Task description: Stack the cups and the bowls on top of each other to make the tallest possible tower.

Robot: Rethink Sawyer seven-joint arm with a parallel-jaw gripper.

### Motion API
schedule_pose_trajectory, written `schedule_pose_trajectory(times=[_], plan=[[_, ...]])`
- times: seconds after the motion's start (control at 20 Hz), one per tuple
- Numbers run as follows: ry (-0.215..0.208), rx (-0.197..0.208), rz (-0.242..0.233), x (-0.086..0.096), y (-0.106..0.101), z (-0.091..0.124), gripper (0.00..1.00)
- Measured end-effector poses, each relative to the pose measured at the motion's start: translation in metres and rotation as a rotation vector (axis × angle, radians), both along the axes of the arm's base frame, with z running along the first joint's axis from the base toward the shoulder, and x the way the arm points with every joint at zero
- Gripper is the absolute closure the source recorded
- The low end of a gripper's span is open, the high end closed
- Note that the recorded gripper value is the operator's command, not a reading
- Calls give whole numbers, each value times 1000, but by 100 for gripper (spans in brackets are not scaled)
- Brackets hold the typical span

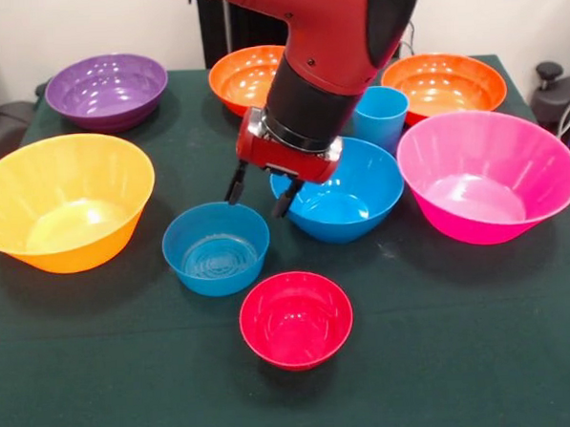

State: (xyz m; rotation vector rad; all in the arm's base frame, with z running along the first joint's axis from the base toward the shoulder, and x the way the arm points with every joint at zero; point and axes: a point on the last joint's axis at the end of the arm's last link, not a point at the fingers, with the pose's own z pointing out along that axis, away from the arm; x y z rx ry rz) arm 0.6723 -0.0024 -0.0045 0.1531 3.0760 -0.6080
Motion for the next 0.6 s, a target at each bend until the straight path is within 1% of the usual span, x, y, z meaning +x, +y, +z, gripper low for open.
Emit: schedule_pose_trajectory(times=[0.15,0.35,0.6], plan=[[-10,-1,17,-6,0,-3,0],[-28,4,45,-17,1,-14,0],[-30,11,54,-21,3,-19,0]])
